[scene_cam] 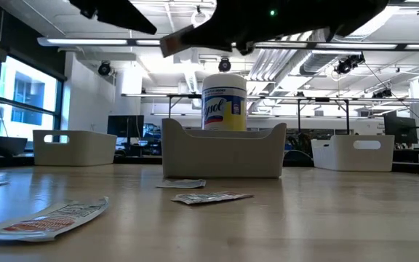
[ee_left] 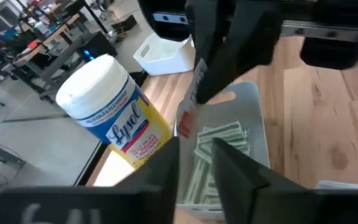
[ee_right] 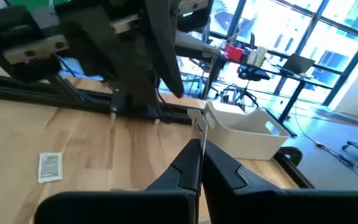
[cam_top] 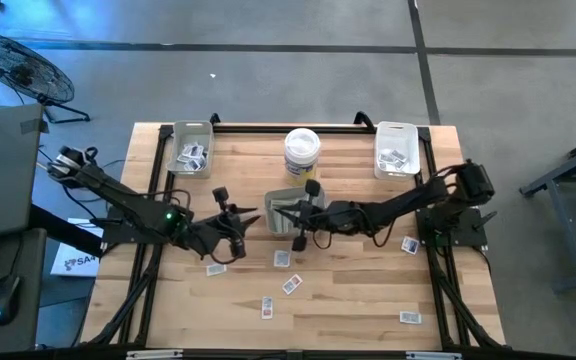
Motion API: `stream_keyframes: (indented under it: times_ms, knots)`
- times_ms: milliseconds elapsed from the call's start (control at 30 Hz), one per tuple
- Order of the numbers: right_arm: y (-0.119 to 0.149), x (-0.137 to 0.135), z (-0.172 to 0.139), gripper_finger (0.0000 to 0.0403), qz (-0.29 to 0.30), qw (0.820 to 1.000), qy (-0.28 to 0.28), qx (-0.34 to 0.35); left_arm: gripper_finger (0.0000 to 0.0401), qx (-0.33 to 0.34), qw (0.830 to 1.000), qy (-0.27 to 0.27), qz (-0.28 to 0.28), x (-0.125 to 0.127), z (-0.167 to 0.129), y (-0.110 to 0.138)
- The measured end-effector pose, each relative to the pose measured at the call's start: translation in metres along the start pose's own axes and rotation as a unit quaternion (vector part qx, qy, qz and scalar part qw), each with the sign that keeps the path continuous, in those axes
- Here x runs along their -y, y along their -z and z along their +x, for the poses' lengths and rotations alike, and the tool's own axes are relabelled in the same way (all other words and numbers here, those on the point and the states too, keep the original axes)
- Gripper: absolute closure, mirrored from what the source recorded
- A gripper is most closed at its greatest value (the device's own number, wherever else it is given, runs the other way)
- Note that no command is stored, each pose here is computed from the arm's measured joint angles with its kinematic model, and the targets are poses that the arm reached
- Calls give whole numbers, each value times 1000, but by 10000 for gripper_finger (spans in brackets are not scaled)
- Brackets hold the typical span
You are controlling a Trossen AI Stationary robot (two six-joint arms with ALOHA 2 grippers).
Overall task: Pick & Place First Aid Supplies
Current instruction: Put the ointment pack into the white bin
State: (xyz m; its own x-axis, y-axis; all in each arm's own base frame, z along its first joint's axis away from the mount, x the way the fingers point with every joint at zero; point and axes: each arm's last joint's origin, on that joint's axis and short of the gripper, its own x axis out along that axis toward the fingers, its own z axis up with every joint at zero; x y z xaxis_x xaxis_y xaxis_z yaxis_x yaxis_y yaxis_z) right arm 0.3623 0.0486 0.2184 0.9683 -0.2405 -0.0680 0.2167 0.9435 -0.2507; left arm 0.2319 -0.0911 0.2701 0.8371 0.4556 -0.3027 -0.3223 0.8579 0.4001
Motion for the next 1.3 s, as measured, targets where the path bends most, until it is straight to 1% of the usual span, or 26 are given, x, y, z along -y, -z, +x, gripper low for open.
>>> stream_keyframes:
  times_ms: [100, 133, 200, 333, 433, 500, 567, 633, 733, 900, 1067, 1300]
  knots:
    - [-9, 7, -9, 401, -2, 999, 20, -28, 274, -9, 1000, 11, 17, -6, -9, -6]
    - [-12, 10, -14, 402, -8, 999, 32, -44, 263, -13, 999, 14, 25, -9, -14, -8]
    - [-22, 18, -26, 402, -15, 994, 74, -74, 247, -19, 999, 18, 36, -14, -22, -13]
    - [-39, 37, -60, 402, -27, 976, 170, -137, 233, -22, 998, 42, 52, -21, -36, -17]
    - [-51, 56, -89, 402, -12, 960, 227, -163, 231, -20, 996, 70, 49, -21, -39, -17]
    - [-54, 70, -107, 402, 8, 947, 267, -178, 231, -20, 995, 88, 47, -20, -39, -17]
    - [-53, 86, -123, 402, 34, 931, 309, -192, 231, -21, 994, 101, 47, -19, -39, -17]
    - [-48, 102, -135, 402, 54, 911, 351, -210, 231, -23, 992, 116, 48, -17, -38, -17]
    - [-34, 129, -143, 402, 84, 878, 395, -258, 231, -24, 990, 128, 49, -16, -38, -16]
    - [-7, 172, -138, 403, 141, 827, 416, -349, 231, -23, 990, 128, 48, -16, -38, -17]
    - [19, 208, -135, 403, 149, 782, 436, -421, 231, -24, 989, 139, 48, -16, -38, -17]
    - [48, 239, -141, 403, 181, 721, 452, -494, 231, -24, 985, 163, 47, -14, -39, -16]
